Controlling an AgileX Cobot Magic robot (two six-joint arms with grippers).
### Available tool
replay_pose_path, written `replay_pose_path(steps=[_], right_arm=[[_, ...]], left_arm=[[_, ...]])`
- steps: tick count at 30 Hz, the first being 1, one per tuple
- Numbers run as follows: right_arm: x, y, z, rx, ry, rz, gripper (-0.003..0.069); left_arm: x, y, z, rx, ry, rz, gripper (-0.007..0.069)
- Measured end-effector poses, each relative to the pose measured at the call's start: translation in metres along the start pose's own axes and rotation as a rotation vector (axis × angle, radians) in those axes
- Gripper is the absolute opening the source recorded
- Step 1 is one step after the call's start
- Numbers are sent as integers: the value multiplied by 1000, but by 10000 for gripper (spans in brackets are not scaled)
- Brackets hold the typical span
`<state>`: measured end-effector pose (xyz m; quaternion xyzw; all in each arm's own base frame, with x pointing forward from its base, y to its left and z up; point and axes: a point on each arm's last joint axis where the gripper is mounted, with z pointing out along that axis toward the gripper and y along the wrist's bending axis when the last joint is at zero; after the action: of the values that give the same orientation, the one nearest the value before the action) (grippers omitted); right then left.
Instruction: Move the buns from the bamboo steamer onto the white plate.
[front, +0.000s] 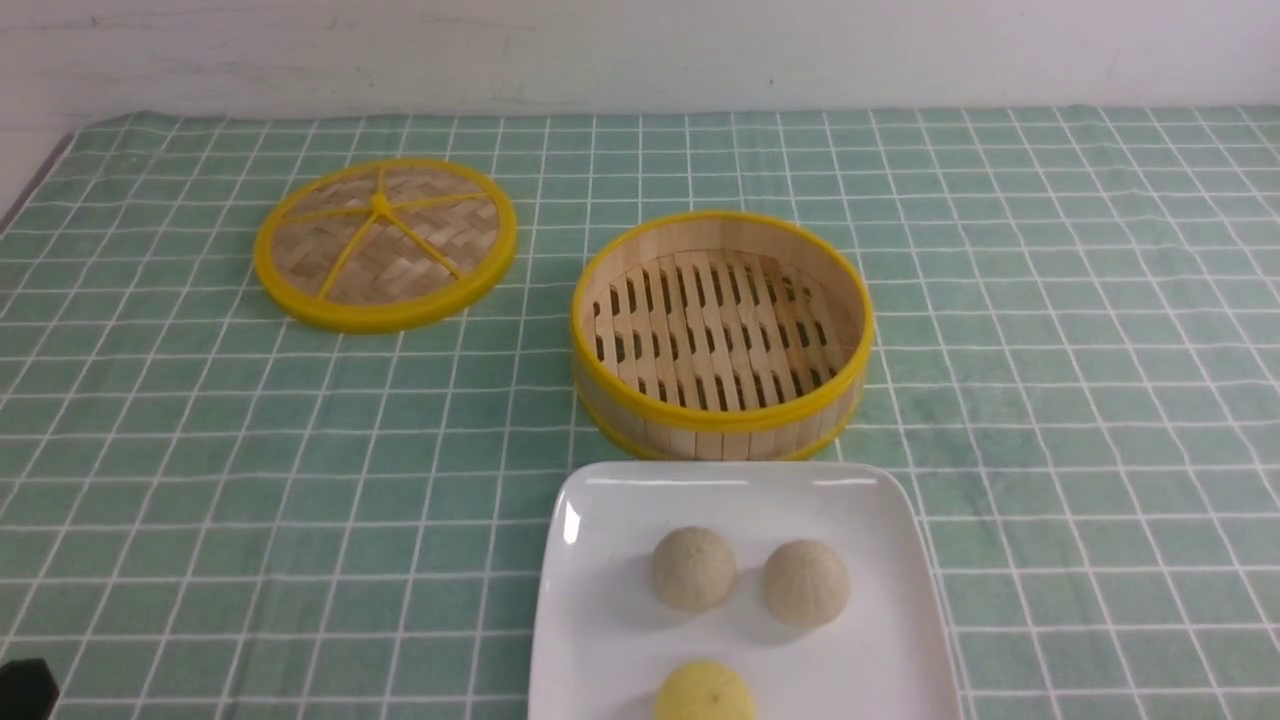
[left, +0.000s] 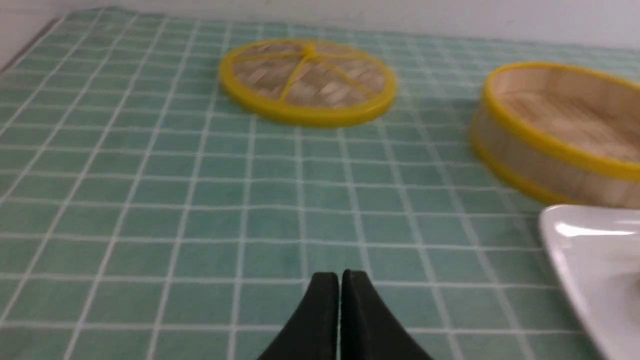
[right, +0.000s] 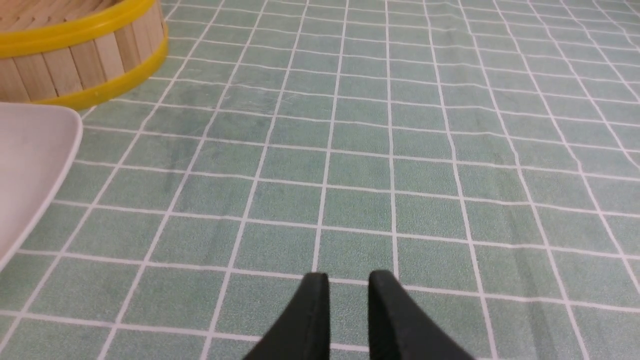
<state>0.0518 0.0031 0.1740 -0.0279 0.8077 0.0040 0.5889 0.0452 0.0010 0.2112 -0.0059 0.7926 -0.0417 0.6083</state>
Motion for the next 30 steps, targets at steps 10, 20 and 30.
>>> replay_pose_path(steps=[10, 20, 30], right_arm=[[0, 0, 0, 0, 0, 0, 149], [0, 0, 0, 0, 0, 0, 151], [0, 0, 0, 0, 0, 0, 165]], left_arm=[[35, 12, 16, -208, 13, -73, 45], [35, 5, 17, -85, 28, -36, 55], [35, 4, 17, -68, 29, -30, 63]])
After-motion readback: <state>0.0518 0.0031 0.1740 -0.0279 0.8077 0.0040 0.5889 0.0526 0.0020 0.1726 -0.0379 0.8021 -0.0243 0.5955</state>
